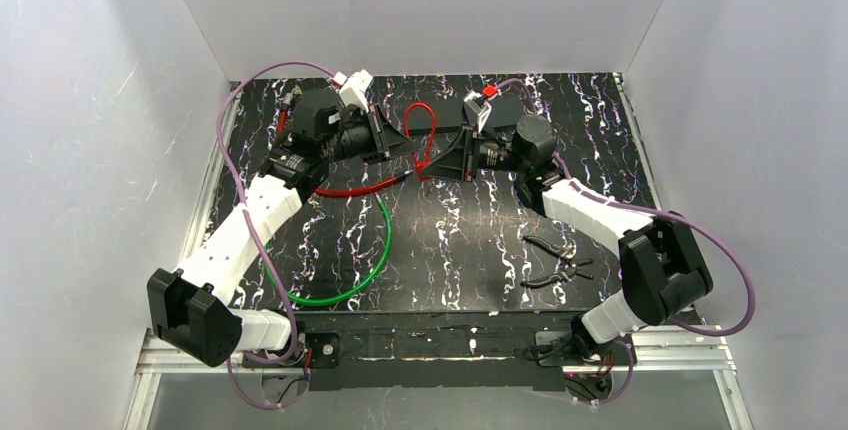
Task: Lock with the key
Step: Lock the lock.
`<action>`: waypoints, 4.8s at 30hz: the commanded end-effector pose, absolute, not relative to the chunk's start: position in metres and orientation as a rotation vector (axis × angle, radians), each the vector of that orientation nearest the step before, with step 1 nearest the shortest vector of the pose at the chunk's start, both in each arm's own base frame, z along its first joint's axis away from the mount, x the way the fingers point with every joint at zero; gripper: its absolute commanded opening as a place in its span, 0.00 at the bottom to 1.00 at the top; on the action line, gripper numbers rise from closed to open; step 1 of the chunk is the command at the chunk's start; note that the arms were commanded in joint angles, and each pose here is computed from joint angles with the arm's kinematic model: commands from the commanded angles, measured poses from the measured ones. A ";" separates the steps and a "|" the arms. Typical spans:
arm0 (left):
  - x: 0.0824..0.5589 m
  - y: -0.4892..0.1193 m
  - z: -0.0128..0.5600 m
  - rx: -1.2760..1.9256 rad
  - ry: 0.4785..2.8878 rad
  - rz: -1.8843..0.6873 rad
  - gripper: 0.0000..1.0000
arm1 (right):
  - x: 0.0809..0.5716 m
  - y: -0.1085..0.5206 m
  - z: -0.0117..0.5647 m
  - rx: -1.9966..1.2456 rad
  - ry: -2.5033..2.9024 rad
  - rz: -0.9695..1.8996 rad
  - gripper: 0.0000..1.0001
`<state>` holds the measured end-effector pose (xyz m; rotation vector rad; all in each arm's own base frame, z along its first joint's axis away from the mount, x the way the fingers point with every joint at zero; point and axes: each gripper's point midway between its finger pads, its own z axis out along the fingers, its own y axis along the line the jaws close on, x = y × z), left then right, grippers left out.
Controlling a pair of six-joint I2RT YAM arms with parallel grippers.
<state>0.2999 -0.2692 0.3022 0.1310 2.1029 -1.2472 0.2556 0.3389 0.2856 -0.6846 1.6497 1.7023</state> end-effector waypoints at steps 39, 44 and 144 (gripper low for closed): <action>0.278 -0.258 0.357 0.377 1.862 -1.548 0.76 | 0.229 0.326 0.340 -0.749 1.391 1.808 0.01; 0.273 -0.274 0.356 0.419 1.864 -1.585 0.68 | 0.225 0.331 0.336 -0.762 1.401 1.828 0.01; 0.331 -0.219 0.302 -0.309 1.921 -1.617 0.00 | 0.285 0.383 0.281 -0.805 1.710 1.365 0.57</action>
